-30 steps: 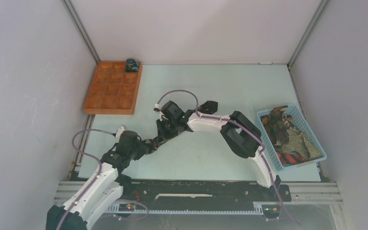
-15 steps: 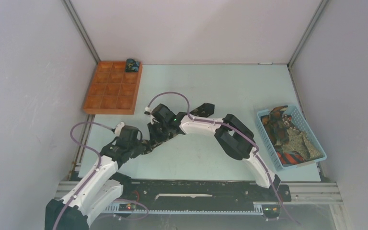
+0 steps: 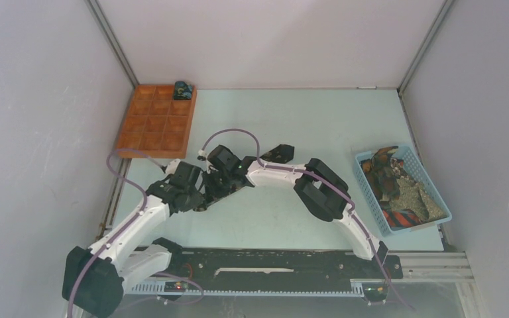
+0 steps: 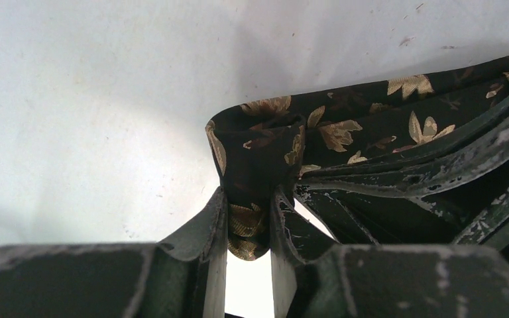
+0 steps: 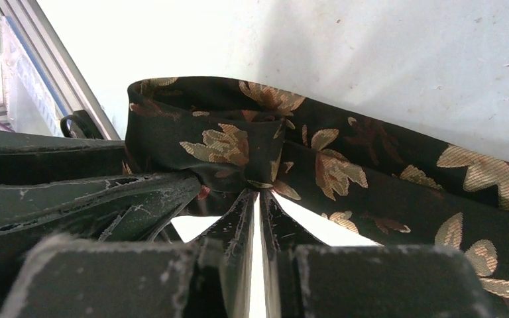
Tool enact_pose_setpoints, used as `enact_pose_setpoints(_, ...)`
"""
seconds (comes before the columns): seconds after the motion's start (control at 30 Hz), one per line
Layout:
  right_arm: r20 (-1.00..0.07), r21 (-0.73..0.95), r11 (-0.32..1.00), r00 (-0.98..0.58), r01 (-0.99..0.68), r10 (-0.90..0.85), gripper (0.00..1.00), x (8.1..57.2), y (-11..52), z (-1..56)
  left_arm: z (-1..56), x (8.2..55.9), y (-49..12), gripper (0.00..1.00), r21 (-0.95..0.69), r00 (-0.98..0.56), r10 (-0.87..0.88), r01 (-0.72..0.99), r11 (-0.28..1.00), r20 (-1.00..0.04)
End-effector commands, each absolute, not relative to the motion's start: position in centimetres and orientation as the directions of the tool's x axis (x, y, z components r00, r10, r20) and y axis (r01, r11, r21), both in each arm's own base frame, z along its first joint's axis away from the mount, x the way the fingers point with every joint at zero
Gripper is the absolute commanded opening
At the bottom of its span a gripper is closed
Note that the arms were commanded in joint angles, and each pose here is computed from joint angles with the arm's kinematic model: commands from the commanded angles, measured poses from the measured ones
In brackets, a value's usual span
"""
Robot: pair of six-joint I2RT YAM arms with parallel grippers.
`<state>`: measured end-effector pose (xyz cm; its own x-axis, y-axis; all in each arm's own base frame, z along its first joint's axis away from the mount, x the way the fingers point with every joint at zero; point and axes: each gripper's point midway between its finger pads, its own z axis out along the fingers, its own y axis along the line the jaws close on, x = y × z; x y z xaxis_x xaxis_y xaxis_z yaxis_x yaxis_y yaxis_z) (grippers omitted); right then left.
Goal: Roll the ties
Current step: Roll the tie at the center of the board.
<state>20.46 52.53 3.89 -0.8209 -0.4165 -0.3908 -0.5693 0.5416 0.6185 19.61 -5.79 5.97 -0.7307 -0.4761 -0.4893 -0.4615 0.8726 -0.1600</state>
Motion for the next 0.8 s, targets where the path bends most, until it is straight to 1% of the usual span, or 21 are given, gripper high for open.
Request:
enact_pose_setpoints(0.0, -0.425, 0.622, 0.521, -0.810, -0.585, -0.403, 0.10, 21.1, 52.2, 5.2, 7.3, 20.8, -5.1, 0.00, -0.083, -0.745, -0.405, -0.430, 0.899, -0.530)
enact_pose_setpoints(0.27, -0.453, 0.615, 0.550, -0.824, -0.565, -0.340, 0.10, 23.1, 48.9, 6.6, 7.7, 21.0, -4.2, 0.00, 0.063, -0.800, -0.316, -0.401, 0.914, -0.510)
enact_pose_setpoints(0.57, -0.467, 0.595, 0.615, -0.845, -0.518, -0.260, 0.09, 25.7, 44.0, 7.8, 7.8, 21.3, -3.4, 0.00, 0.225, -0.840, -0.225, -0.374, 0.900, -0.494)
enact_pose_setpoints(0.77, -0.477, 0.579, 0.660, -0.855, -0.479, -0.202, 0.08, 27.1, 41.1, 8.4, 6.9, 21.4, -2.9, 0.00, 0.374, -0.884, -0.148, -0.333, 0.866, -0.444)
